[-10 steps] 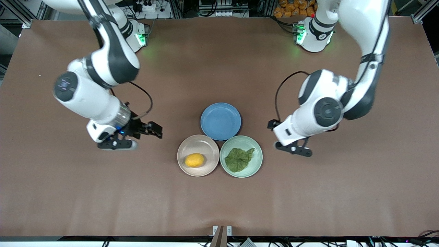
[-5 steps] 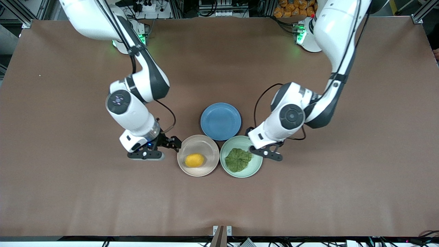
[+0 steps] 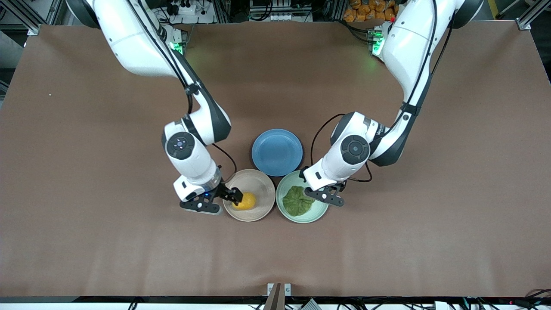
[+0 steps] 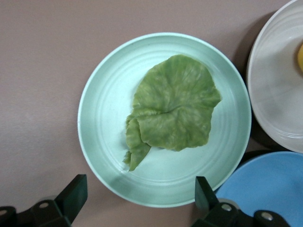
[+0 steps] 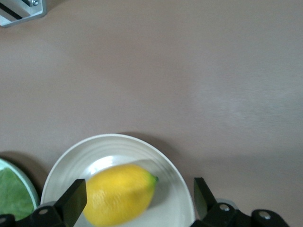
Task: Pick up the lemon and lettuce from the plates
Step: 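Lower and close the right gripper on the lemon while the left grips lettuce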
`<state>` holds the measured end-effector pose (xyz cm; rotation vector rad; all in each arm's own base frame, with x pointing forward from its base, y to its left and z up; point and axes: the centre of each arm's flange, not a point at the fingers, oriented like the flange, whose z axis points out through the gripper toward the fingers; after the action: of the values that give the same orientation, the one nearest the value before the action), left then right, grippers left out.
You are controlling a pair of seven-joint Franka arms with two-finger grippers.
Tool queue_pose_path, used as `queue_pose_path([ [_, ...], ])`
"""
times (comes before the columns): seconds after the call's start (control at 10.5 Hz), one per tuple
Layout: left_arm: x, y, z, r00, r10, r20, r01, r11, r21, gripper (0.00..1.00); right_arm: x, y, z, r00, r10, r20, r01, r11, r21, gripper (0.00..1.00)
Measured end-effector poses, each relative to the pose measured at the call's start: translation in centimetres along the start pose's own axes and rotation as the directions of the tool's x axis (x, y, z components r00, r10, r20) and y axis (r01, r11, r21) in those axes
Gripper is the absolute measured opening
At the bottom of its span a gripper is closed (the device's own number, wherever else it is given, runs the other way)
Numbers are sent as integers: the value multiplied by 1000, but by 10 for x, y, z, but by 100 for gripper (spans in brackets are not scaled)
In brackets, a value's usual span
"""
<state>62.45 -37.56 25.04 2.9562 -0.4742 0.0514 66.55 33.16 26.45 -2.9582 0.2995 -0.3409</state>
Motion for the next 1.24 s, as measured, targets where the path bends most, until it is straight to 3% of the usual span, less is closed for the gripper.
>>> queue_pose_path([
  [0.38, -3, 3, 31, 1000, 4, 0, -4, 1000, -4, 100, -9, -23, 25, 995, 104, -12, -103, 994, 20, 100],
  [1.05, 2, 11, 62, 992, -44, -116, 40, 999, -37, 100, -32, -31, 56, 982, 190, 20, -190, 982, -9, 100],
  [1.24, 1, 10, 70, 992, -47, -118, 43, 998, -39, 100, -35, -30, 61, 982, 189, 25, -189, 982, -15, 100],
])
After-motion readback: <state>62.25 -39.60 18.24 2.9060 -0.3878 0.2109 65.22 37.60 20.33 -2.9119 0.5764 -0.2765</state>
